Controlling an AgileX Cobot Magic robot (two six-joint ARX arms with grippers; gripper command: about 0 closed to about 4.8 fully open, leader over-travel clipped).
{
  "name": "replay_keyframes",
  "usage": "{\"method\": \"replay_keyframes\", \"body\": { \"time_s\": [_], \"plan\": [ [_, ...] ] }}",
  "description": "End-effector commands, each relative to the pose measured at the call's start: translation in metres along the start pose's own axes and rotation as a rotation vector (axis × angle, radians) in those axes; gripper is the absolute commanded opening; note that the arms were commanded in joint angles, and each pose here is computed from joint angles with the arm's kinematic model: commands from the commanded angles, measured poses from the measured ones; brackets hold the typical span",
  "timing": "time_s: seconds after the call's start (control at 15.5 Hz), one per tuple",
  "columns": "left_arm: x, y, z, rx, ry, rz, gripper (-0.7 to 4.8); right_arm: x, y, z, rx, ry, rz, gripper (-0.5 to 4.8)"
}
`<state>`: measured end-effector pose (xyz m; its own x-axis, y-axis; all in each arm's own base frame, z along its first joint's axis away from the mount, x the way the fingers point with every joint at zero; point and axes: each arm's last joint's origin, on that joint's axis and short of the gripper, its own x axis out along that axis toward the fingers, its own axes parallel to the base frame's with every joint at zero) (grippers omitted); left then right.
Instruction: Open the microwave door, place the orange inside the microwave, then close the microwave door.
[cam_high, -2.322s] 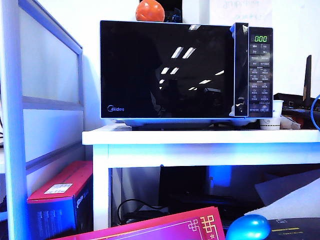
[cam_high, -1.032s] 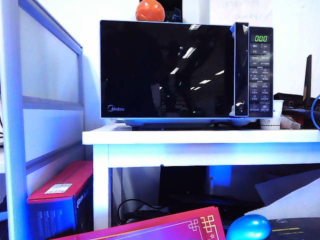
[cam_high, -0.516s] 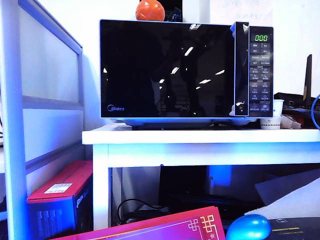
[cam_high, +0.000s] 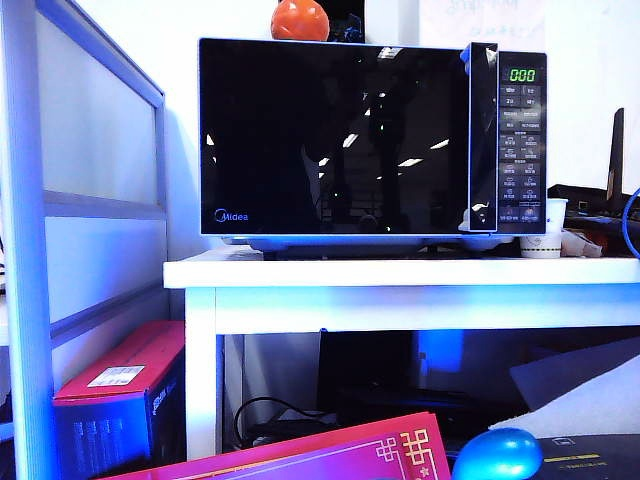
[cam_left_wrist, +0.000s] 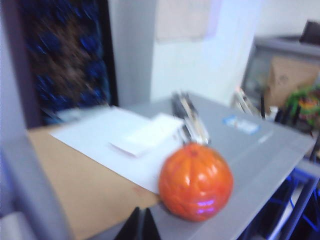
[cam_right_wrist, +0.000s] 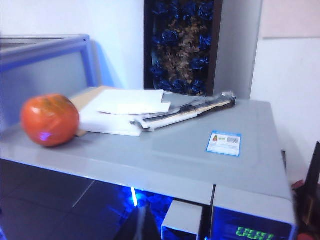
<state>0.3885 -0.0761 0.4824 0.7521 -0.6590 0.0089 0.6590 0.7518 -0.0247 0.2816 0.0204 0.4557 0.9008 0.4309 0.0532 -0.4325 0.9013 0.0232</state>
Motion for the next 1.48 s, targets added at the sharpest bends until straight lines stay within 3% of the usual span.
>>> {"method": "replay_keyframes", "body": {
  "time_s": [0.06, 0.19, 0.26, 0.32, 0.39, 0.64, 0.97, 1.48],
  "plan": [
    [0.023, -0.017, -0.007, 0.088, -0.012, -0.042, -0.05, 0.010, -0.001, -0.004, -0.005, -0.006, 0.015, -0.01],
    [0.042, -0.030, -0.015, 0.191, -0.023, 0.061, 0.21, 0.019, -0.002, -0.011, 0.004, 0.015, 0.019, -0.01],
    [0.048, -0.036, -0.016, 0.237, -0.027, 0.113, 1.22, 0.021, -0.003, -0.013, 0.007, 0.021, 0.018, -0.01],
    [0.054, -0.044, -0.017, 0.262, -0.037, 0.121, 3.39, 0.023, -0.004, -0.014, 0.007, 0.021, 0.018, -0.01],
    [0.056, -0.046, -0.018, 0.264, -0.044, 0.119, 4.79, 0.023, -0.004, -0.014, 0.006, 0.018, 0.019, -0.01],
    [0.060, -0.049, -0.020, 0.237, -0.049, 0.108, 4.79, 0.024, -0.005, -0.013, 0.000, 0.005, 0.001, -0.01],
    [0.081, -0.043, -0.045, 0.135, -0.022, 0.009, 4.79, 0.024, -0.004, -0.011, -0.007, -0.014, 0.003, -0.01],
    [0.097, -0.038, -0.058, 0.084, -0.079, -0.033, 4.79, 0.025, -0.001, -0.011, -0.007, -0.014, 0.015, -0.01]
  ]
}}
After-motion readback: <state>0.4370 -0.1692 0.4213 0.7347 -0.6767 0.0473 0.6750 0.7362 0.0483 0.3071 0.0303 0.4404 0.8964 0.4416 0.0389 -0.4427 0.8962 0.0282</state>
